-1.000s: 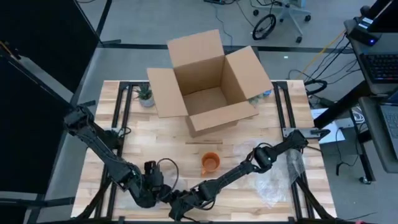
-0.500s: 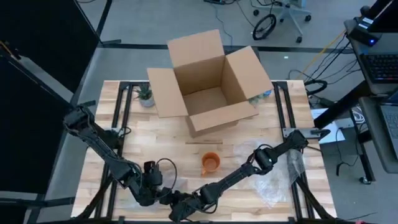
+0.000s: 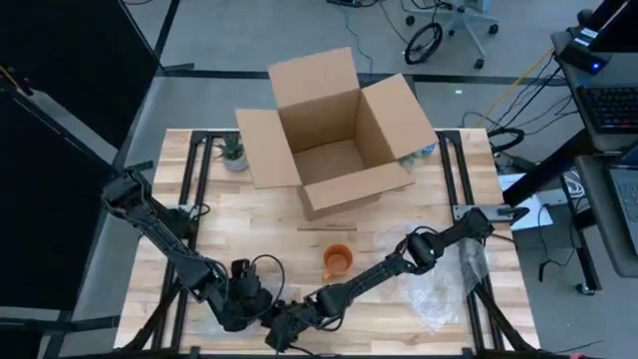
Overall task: Wrap mug
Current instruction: Wrap the pink mug with transparent bubble wrap
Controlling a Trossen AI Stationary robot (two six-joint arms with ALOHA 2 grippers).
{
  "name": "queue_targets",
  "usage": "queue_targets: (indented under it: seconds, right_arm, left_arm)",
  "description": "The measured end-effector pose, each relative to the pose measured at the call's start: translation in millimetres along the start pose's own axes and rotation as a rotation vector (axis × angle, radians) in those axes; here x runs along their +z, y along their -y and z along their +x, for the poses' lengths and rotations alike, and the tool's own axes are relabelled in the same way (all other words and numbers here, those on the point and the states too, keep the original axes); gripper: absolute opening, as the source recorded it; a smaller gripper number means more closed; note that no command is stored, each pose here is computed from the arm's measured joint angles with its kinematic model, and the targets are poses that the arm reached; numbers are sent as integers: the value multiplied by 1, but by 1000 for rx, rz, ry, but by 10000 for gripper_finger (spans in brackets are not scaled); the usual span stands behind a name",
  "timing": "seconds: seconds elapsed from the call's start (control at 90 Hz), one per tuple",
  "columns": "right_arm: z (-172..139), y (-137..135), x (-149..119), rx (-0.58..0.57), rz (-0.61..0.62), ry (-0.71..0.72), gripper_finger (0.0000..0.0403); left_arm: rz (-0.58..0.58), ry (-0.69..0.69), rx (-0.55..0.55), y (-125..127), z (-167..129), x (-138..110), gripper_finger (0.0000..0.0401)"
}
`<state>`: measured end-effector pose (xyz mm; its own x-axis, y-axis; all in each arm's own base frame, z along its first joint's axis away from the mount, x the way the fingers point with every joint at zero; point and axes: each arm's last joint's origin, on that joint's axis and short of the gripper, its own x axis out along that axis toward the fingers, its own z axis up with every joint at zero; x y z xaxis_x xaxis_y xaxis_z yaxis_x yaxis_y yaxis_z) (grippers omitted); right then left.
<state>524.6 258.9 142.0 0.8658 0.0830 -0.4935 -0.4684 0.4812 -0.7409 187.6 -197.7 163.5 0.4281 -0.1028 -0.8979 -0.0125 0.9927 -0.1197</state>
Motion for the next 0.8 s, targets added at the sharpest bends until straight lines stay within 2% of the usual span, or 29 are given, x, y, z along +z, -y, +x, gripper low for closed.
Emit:
queue_targets:
  seconds: [0.322, 0.478, 0.689, 0.8]
  right_arm:
    - [1, -2, -1, -11, 4, -9, 192]
    - [2, -2, -1, -25, 3, -22, 192]
    - [2, -2, -1, -32, 4, -21, 192]
    - [2, -2, -2, -33, 2, -23, 192]
  left_arm:
    - [21, 54, 40, 0, -44, 17, 254]
    - [7, 110, -7, 1, -64, 25, 254]
    - [-56, 134, -75, 9, -81, 17, 254]
    - [-88, 74, -67, 13, -82, 4, 254]
